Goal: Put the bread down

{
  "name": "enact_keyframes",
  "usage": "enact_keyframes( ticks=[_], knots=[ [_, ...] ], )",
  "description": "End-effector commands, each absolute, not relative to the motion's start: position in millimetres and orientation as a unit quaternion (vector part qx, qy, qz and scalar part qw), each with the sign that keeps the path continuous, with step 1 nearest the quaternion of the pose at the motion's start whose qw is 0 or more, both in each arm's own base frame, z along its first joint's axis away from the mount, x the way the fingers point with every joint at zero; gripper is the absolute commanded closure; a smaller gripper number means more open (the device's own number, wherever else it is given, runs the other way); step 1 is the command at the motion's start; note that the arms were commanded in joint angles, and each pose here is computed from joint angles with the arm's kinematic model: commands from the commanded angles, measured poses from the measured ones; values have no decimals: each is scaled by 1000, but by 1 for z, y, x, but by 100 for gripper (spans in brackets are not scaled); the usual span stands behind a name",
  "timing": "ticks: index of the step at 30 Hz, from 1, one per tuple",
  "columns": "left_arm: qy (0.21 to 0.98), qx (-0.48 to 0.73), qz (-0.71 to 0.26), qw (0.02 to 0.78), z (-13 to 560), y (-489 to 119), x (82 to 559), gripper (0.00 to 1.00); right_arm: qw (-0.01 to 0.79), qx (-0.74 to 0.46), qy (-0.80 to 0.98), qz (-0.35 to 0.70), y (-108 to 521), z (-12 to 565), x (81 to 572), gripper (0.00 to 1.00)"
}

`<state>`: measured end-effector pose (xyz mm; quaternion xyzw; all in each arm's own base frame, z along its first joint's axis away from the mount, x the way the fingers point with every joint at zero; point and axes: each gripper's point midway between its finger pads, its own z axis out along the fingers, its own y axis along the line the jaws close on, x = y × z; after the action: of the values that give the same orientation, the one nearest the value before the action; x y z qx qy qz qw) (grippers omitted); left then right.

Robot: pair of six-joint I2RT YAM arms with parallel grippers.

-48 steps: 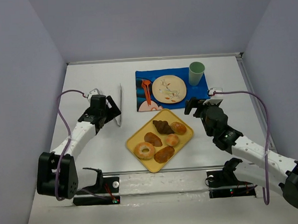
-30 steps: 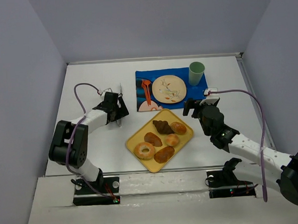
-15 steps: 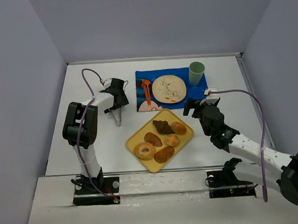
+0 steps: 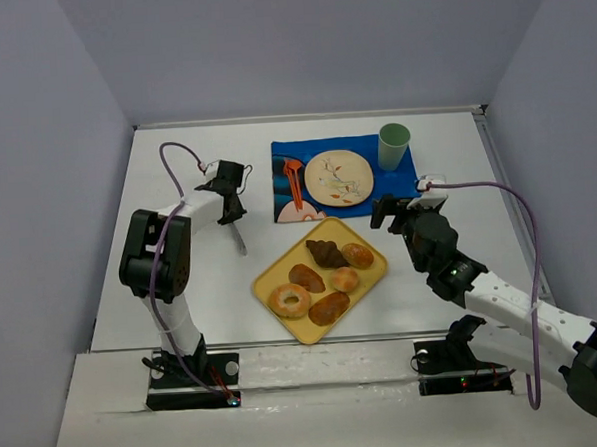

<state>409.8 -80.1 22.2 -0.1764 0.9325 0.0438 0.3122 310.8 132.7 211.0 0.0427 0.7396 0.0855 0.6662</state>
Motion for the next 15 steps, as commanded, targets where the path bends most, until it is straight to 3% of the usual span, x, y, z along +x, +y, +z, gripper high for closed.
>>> enact_keyframes(
  ticks=[1,7,11,15],
  knots=[
    [930,-175,22,322,54,-80,389,94,696,65,706,114,131,238,307,1],
    [908,-145,-50,389,130,-122,371,93,698,61,701,133,133,241,301,1],
    [881,-73,-178,431,192,-189,337,81,699,53,699,145,137,243,299,1],
    [877,4,-253,409,211,-235,293,70,698,52,698,150,138,244,298,1]
  ],
)
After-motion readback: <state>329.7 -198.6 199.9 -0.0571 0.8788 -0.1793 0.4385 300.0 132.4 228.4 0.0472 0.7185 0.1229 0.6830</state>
